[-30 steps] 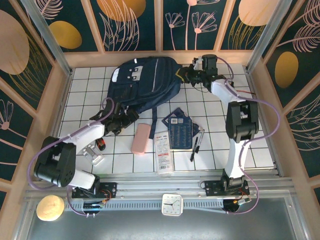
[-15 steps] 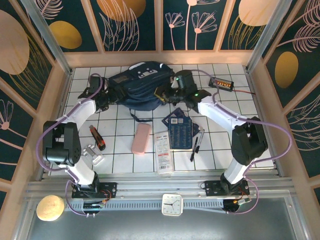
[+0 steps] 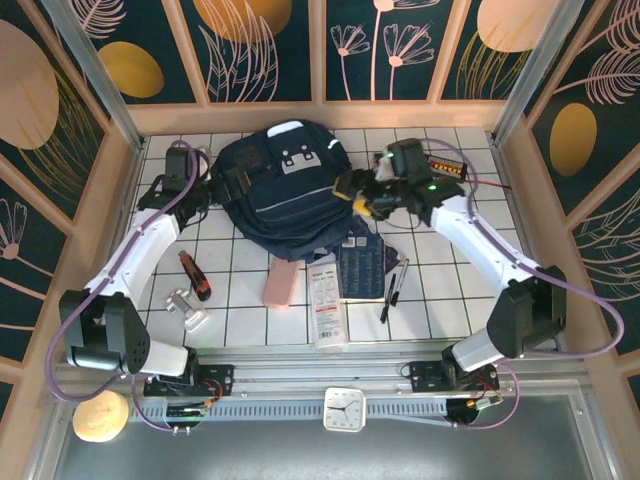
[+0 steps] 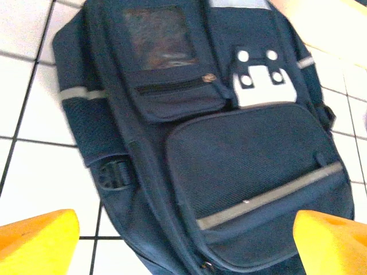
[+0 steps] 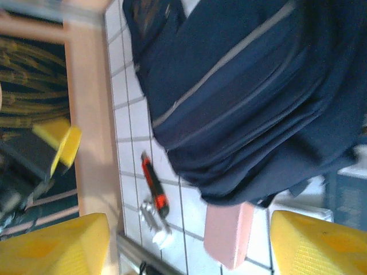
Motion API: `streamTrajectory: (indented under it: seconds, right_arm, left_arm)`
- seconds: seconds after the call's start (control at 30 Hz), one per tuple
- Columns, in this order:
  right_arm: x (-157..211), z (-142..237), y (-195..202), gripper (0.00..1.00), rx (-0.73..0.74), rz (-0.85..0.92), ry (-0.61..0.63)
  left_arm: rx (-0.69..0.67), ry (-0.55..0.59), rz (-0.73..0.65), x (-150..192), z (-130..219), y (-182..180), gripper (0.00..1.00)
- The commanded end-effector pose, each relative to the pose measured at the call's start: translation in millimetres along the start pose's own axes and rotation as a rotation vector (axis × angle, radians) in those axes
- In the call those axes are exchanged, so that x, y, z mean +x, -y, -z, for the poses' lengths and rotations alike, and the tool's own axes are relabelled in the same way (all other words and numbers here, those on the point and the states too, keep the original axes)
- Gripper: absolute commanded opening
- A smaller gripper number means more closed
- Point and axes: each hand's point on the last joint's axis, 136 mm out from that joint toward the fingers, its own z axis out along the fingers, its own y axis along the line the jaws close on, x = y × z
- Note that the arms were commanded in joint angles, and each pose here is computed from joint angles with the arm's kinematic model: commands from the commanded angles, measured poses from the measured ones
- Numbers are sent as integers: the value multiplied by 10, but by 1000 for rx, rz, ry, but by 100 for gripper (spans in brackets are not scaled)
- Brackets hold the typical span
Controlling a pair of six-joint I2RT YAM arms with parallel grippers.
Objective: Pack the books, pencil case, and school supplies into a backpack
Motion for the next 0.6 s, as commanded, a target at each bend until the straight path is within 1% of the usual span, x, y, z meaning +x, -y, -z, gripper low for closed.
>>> streamTrajectory:
  seconds: [0.0, 0.1, 0.17, 0.23, 0.37, 0.43, 0.5, 0.57]
  right_arm:
    - [-117, -47, 390, 74, 77, -10, -4]
    - [-314, -80, 583, 75, 100, -20, 18]
    - [-422, -73, 682, 75, 103, -32, 35]
    - [-499, -55, 768, 75, 103, -48, 49]
    - [-586, 1, 905, 75, 102, -77, 73]
    - [-595, 7, 953, 75, 105, -87, 72]
    - [-597, 6, 983, 75, 110, -92, 70]
    - [-607, 2, 990, 75, 107, -91, 66]
  left_arm:
    - [30, -65, -365, 157, -36, 677, 95]
    - [2, -177, -606, 493, -301, 1036, 97]
    - [-22, -229, -721, 681, -498, 1177, 98]
    - [-20, -256, -791, 784, -636, 1324, 99]
    - [6, -281, -865, 923, -888, 1633, 99]
    - [6, -293, -889, 1017, -999, 1727, 99]
    - [-8, -316, -908, 1139, -1106, 1744, 99]
    - [-54, -348, -929, 1250, -1216, 1673, 99]
